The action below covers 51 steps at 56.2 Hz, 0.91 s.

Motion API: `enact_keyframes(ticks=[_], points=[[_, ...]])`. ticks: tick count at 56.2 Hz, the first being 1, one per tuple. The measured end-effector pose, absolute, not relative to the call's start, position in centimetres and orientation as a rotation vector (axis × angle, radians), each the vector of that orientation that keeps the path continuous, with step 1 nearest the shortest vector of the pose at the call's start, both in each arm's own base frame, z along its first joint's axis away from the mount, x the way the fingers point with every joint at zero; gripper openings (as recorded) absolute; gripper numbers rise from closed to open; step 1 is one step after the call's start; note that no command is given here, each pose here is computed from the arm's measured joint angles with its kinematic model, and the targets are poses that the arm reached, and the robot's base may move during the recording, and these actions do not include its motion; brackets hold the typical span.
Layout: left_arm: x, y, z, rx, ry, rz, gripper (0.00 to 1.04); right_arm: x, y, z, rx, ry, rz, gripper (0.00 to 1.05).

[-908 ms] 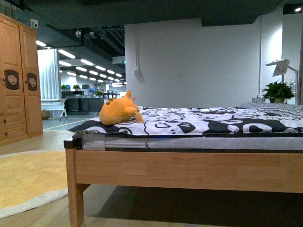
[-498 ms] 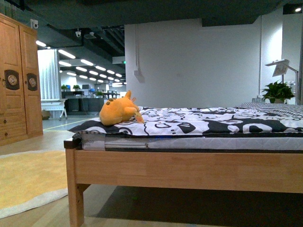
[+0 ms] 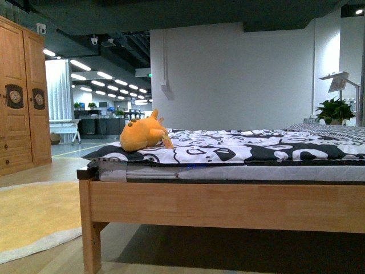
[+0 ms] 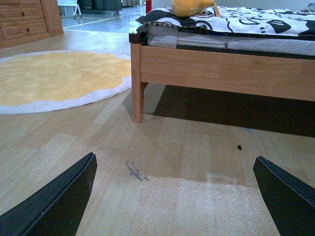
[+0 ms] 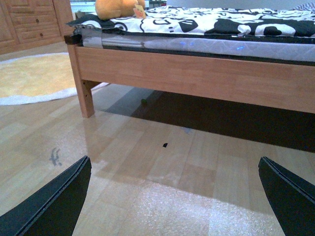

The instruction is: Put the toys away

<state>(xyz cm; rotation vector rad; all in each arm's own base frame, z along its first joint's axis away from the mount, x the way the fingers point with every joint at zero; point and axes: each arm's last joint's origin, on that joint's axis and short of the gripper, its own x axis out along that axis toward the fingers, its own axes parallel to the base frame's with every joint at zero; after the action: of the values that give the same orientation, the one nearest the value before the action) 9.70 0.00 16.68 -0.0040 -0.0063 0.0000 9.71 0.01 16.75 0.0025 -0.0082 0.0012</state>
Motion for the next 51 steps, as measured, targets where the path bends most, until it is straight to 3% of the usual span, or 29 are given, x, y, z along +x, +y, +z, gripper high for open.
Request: enact_keyframes(ticks=[51], points=[[9.7, 0.0, 16.68, -0.004, -0.006, 0.0, 0.99, 9.71, 0.01, 16.75, 0.002, -0.008, 0.0, 1.04]])
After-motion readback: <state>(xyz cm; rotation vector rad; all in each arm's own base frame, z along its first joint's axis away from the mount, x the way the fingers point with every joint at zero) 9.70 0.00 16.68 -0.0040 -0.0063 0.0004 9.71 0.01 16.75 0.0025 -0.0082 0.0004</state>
